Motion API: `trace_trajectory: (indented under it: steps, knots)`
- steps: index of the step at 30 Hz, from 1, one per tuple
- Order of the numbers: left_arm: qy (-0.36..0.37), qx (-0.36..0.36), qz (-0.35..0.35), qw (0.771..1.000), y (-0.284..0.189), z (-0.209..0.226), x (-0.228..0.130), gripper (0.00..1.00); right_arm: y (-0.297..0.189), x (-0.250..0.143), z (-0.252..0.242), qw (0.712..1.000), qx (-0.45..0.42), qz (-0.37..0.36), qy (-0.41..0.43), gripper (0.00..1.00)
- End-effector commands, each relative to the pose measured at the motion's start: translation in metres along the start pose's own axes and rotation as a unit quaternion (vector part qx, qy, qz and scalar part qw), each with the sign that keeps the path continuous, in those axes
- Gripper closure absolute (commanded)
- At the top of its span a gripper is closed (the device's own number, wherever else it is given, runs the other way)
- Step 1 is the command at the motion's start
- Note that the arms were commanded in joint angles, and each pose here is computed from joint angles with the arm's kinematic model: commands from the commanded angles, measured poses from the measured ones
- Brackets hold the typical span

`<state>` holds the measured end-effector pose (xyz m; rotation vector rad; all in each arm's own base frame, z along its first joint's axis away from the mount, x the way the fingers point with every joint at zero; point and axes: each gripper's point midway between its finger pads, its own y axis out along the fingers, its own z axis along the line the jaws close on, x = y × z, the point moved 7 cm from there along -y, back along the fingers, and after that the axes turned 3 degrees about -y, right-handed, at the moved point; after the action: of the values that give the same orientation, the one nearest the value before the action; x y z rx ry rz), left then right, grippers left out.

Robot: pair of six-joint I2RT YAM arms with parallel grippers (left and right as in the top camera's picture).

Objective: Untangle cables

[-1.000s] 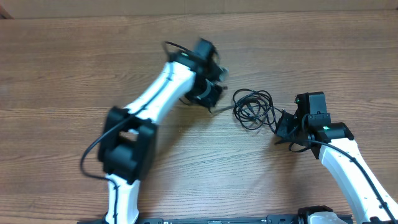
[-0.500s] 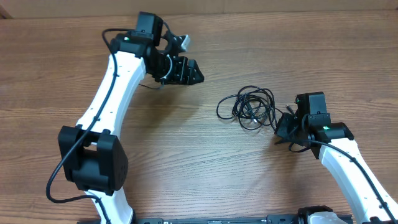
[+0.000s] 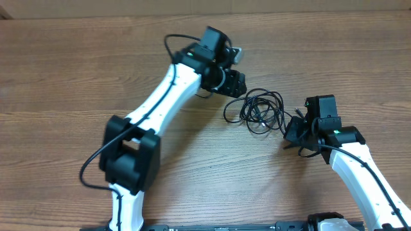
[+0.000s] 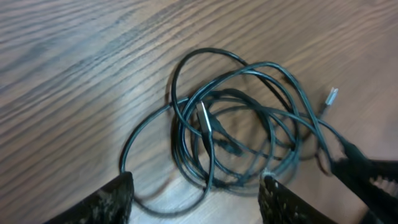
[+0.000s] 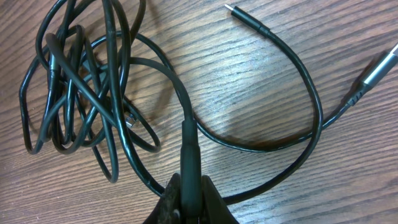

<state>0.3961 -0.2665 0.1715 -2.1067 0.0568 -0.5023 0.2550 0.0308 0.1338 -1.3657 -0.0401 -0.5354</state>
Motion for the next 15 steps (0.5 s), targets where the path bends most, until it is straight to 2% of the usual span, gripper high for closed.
trace_trajectory:
  steps: [1,7,10,15]
  knots:
    - [-0.048,0.035,0.004,0.998,0.036,0.008,-0.002,0.38,0.001,0.0,-0.001,1.0,-0.001,0.0,0.002,0.96]
    - [-0.053,0.024,0.002,0.998,0.081,0.009,-0.003,0.41,0.001,0.0,-0.001,1.0,-0.001,0.0,0.002,0.96]
    - [-0.045,0.018,-0.01,0.999,0.1,0.013,0.0,0.46,0.001,0.0,-0.001,1.0,-0.001,0.0,0.002,0.96]
    - [-0.033,0.009,-0.03,0.999,0.114,0.013,0.005,0.49,0.001,-0.001,-0.001,1.0,-0.001,0.001,0.002,0.96]
